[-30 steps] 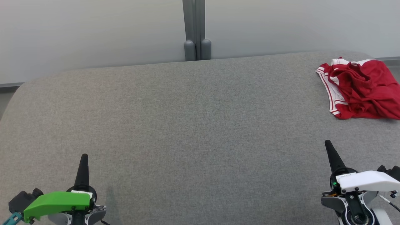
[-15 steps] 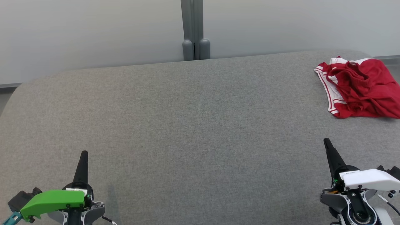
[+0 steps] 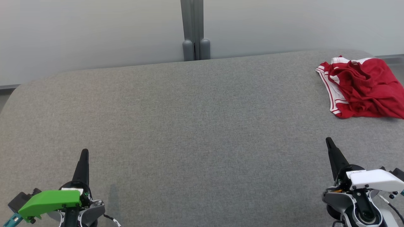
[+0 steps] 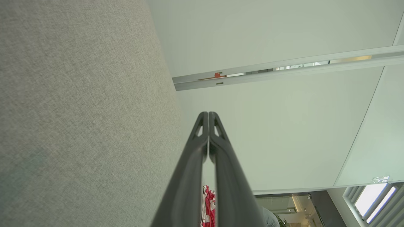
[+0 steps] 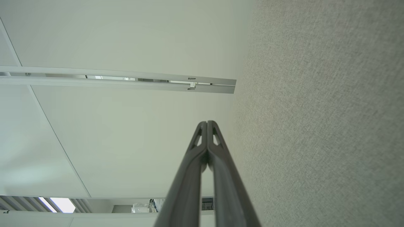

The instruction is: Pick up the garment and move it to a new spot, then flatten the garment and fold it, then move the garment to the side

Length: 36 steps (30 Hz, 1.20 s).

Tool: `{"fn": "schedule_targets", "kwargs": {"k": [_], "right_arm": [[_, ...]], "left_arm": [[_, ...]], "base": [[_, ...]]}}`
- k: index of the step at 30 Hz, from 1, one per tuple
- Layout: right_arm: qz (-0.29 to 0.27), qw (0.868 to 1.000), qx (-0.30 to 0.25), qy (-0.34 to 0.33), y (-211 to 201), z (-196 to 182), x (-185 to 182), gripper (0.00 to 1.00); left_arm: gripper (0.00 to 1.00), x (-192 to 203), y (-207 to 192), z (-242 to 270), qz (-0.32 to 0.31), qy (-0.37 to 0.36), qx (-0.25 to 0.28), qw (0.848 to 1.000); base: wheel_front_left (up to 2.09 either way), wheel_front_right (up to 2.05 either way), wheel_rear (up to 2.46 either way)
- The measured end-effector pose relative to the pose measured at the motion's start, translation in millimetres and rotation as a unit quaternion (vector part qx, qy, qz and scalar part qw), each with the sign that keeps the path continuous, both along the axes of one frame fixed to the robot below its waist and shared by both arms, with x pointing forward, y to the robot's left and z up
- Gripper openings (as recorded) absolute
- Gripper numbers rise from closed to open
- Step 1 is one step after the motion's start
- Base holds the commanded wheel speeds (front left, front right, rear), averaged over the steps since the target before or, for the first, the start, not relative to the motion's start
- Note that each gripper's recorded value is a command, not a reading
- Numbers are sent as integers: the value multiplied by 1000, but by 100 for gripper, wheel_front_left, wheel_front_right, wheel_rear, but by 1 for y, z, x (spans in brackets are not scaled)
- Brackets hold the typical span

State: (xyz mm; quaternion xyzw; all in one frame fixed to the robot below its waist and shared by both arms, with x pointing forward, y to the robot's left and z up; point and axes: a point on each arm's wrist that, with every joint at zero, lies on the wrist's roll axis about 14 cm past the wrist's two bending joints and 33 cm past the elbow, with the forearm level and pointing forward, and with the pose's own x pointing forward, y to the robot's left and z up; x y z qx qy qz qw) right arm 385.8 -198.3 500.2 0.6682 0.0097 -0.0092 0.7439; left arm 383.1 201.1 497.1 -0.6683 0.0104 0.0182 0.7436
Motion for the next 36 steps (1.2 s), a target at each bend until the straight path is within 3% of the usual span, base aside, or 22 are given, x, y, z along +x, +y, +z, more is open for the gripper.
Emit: {"fn": "schedule_targets", "kwargs": {"k": [17, 36], "right_arm": [[0, 998, 54, -10, -1, 5, 2, 0], [0, 998, 54, -11, -1, 5, 3, 0]], "left_arm": [[0, 4, -2, 5, -5, -12, -56, 998], [0, 4, -2, 6, -5, -13, -56, 998]], "base": [[0, 0, 0], [0, 0, 0]]}}
